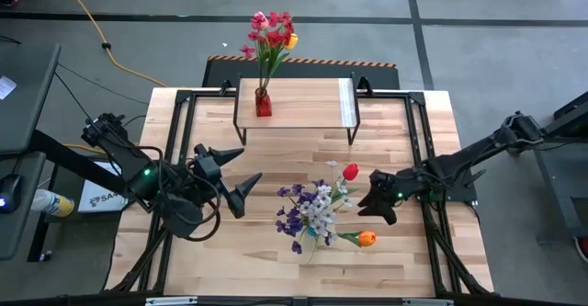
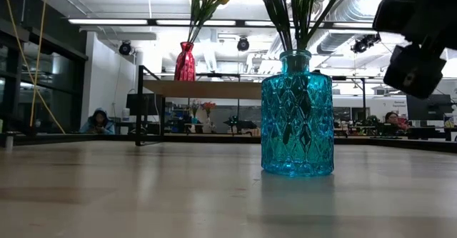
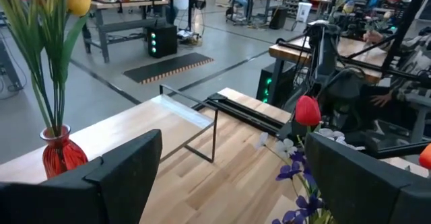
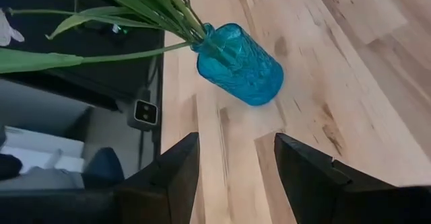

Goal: Pick and place flowers into a vace then onto a shelf
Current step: Put the blue vase on the shelf

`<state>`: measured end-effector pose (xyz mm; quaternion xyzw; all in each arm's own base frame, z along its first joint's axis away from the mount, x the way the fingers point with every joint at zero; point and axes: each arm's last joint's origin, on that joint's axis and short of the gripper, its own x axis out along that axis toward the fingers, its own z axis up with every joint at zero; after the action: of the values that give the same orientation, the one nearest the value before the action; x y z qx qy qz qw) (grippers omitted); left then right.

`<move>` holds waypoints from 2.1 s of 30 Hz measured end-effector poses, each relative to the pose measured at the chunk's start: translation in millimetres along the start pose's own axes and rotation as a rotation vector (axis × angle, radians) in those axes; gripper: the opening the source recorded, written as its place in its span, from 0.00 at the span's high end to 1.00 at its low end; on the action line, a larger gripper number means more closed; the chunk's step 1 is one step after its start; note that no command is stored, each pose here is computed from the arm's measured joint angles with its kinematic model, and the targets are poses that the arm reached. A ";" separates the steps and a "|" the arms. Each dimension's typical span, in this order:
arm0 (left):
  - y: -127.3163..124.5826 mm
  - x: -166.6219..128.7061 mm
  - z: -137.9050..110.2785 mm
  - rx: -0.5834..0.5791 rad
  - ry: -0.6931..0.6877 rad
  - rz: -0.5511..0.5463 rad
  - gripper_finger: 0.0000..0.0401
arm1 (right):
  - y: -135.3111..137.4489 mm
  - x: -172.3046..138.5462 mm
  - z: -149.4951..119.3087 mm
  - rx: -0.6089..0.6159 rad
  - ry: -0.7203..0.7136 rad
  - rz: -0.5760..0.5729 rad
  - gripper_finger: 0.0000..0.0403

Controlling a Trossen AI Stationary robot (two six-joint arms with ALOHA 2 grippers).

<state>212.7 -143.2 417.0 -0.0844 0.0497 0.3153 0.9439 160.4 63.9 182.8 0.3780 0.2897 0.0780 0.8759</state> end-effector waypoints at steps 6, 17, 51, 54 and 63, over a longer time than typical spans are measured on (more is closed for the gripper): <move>-0.1 0.0 -0.3 0.003 0.006 -0.006 0.01 | -12.5 2.4 -9.8 0.002 -0.044 0.054 0.55; -2.2 -0.2 -2.7 0.009 0.078 -0.091 0.01 | -20.8 2.3 -11.7 0.017 -0.174 0.012 0.55; 8.2 -0.4 -13.7 0.072 0.136 -0.048 0.02 | -21.1 6.7 -3.7 -0.280 -0.367 -0.143 0.30; 9.5 -0.4 -14.8 0.072 0.141 -0.041 0.02 | -21.0 12.7 -3.4 -0.322 -0.373 -0.141 0.27; 11.2 -0.6 -16.1 0.094 0.148 -0.035 0.02 | -23.6 38.3 -4.4 -0.420 -0.319 -0.197 0.25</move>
<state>204.8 -137.8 399.9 -0.0641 0.1325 0.2892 0.9459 187.3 63.7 146.5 0.1658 0.1611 -0.0094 0.9729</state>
